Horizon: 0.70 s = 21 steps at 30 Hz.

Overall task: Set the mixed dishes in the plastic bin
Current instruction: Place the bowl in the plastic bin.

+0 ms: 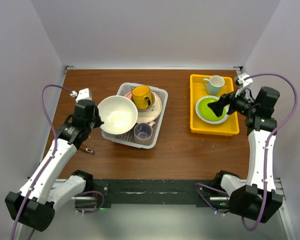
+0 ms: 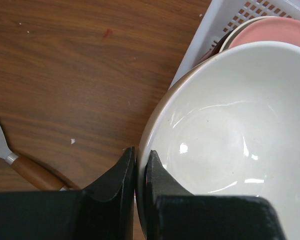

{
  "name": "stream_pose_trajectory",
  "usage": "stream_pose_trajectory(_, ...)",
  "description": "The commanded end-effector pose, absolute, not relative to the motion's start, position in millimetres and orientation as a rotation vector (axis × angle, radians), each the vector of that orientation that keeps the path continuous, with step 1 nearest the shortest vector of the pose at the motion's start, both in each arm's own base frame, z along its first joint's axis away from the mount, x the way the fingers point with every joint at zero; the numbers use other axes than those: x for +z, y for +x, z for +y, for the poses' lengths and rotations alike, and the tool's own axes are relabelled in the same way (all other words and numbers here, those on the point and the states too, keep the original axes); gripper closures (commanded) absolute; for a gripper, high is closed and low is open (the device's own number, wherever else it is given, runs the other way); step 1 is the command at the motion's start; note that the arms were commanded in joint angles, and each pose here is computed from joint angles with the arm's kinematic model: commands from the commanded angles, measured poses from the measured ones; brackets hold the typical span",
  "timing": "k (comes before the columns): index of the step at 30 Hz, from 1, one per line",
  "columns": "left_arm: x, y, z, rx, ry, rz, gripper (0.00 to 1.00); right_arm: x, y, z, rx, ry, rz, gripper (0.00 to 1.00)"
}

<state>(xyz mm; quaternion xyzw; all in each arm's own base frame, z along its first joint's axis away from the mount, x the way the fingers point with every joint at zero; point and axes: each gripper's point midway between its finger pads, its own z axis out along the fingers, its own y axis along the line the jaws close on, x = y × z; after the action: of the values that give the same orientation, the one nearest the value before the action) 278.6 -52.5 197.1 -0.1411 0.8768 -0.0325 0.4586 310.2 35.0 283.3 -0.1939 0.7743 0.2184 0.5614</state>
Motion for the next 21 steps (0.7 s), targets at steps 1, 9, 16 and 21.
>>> stream_pose_trajectory(1, 257, 311, -75, -0.352, -0.484, 1.896, 1.0, 288, 311, 35, 0.51, -0.478, 1.796, 0.03)
stream_pose_trajectory(9, 244, 304, -73, -0.355, -0.518, 1.925, 1.0, 288, 311, 36, 0.512, -0.479, 1.796, 0.03)
stream_pose_trajectory(16, 254, 294, -67, -0.358, -0.534, 1.896, 1.0, 287, 311, 35, 0.513, -0.476, 1.799, 0.03)
stream_pose_trajectory(21, 257, 288, -62, -0.35, -0.55, 1.876, 1.0, 287, 312, 35, 0.514, -0.474, 1.799, 0.03)
